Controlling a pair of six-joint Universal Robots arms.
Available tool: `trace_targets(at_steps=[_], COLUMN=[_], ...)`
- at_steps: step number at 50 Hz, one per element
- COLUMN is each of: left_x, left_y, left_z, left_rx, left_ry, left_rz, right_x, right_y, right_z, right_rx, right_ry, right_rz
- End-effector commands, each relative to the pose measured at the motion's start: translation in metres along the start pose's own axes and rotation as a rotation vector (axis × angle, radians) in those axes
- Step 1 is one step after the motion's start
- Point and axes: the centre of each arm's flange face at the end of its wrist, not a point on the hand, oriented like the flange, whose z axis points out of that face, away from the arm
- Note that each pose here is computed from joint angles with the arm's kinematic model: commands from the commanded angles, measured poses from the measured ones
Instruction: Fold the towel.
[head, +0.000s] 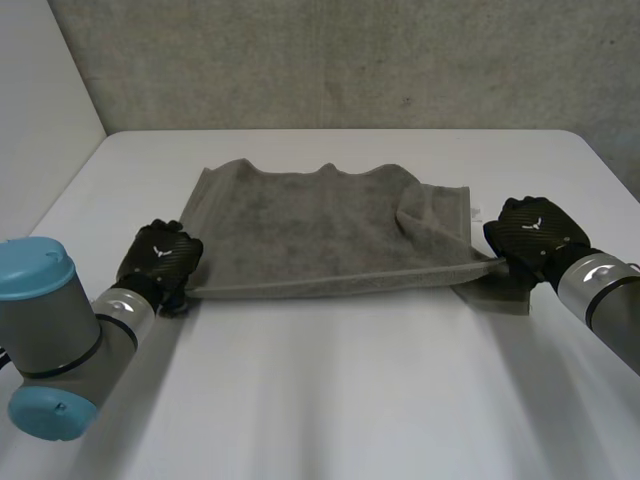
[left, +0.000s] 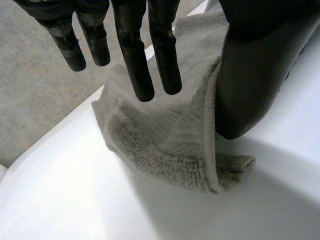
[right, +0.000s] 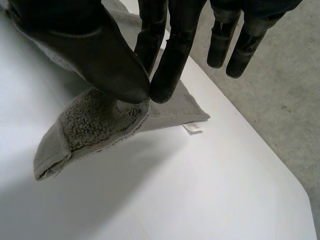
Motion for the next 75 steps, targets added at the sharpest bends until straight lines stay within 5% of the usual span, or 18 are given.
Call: trace_targets(at_steps=[1, 21, 39, 51, 59, 75], left_x=[-0.001, -0.014, -0.06, -0.055, -0.057, -0.051], left_y=[-0.001, -0.019, -0.143, -0.134, -0.095, -0.041], left_z=[0.0, -0.005, -0.091, -0.101, -0.06, 0.043], left_rx=[-0.005, 0.04, 0.281, 0.227, 0.078, -0.057], left_ry=[-0.022, -0.056, -0.165, -0.139, -0.11, -0.047], left_rz=[0.002, 0.01, 0.042, 0.037, 0.013, -0.011], right_x=[0.004, 0.032, 0.07, 0.059, 0.05, 0.037], right_y=[0.0, 0.005, -0.084, -0.096, -0.057, -0.024], right_z=[0.0, 0.001, -0.068, -0.085, -0.046, 0.075], right_rx=[-0.009, -0.028, 0.163, 0.161, 0.051, 0.011], right_ry=[0.001, 0.067, 0.051, -0.04, -0.131, -0.162], right_rz=[0.009, 0.026, 0.003, -0.025, -0.169, -0.151])
